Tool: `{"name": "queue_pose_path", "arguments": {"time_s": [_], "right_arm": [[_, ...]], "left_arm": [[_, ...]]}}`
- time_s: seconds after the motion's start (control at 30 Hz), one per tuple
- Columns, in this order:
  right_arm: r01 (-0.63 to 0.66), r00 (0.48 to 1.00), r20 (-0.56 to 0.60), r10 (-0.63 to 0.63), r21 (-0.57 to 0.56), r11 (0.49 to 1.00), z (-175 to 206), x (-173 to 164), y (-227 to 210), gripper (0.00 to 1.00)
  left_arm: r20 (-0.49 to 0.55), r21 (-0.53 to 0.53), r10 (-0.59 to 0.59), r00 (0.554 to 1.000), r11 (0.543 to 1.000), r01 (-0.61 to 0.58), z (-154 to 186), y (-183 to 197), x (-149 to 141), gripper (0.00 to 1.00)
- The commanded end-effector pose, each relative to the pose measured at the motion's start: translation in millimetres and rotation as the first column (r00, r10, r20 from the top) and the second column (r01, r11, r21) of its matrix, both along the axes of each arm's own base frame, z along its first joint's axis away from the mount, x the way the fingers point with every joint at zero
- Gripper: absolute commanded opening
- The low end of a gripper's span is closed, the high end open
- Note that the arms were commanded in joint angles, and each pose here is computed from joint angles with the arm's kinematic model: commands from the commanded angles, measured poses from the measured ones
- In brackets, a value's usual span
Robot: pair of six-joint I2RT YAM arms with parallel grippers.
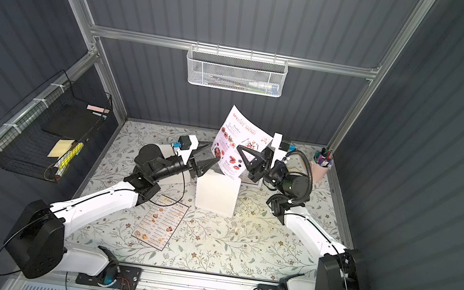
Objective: Insert the menus into the narrow rack
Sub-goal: Insert the menu into the narrow rack.
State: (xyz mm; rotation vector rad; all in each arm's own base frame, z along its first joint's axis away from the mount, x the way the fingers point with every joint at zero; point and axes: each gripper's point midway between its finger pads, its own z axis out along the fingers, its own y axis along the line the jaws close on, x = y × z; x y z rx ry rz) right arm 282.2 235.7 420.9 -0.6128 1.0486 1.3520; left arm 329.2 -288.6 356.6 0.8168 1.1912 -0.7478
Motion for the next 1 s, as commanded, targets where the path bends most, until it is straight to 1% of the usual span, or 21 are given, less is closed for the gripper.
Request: {"name": "queue_pose_path", "arguments": {"time_s": [0.0, 0.07, 0.17, 0.23, 0.43, 0.53, 0.63, 0.87, 0.97], "right_arm": [[-0.028, 0.998, 0.052, 0.027, 0.008, 1.000, 7, -11, 1, 0.00], [-0.029, 0.998, 0.060, 0.028, 0.006, 1.000, 7, -12, 1, 0.00], [-0.029, 0.998, 0.063, 0.028, 0.007, 1.000, 7, -13, 0, 0.00], [-0.029, 0.998, 0.060, 0.028, 0.007, 1.000, 7, -12, 1, 0.00], [-0.044, 0.998, 0.038, 0.044, 0.009, 0.999, 5, 1, 6, 0.00], [-0.060, 0.998, 0.026, 0.060, 0.007, 0.998, 4, 5, 10, 0.00], [-0.053, 0.998, 0.025, 0.053, 0.008, 0.999, 2, 8, 12, 0.00], [-0.023, 0.999, 0.027, 0.023, 0.009, 1.000, -1, 14, 11, 0.00], [-0.021, 0.999, 0.025, 0.021, 0.009, 1.000, -4, 15, 11, 0.00]], "left_arm": [[0.004, -0.012, -0.021, 1.000, 1.000, 0.021, 2, 4, -4, 0.74], [0.003, -0.011, -0.025, 1.000, 1.000, 0.025, 0, 5, -4, 0.76], [0.014, -0.011, -0.045, 0.999, 0.999, 0.045, 1, 6, -9, 0.75], [0.024, -0.008, -0.064, 0.998, 0.998, 0.064, 2, 5, -13, 0.74], [0.098, 0.015, -0.150, 0.984, 0.989, 0.149, 8, 4, -38, 0.67], [0.104, 0.017, -0.163, 0.981, 0.987, 0.162, 10, 3, -41, 0.66], [0.101, 0.018, -0.160, 0.982, 0.987, 0.159, 10, 3, -40, 0.60], [0.073, 0.009, -0.121, 0.990, 0.993, 0.121, 5, 4, -30, 0.29], [0.064, 0.004, -0.103, 0.993, 0.995, 0.103, 4, 5, -26, 0.22]]}}
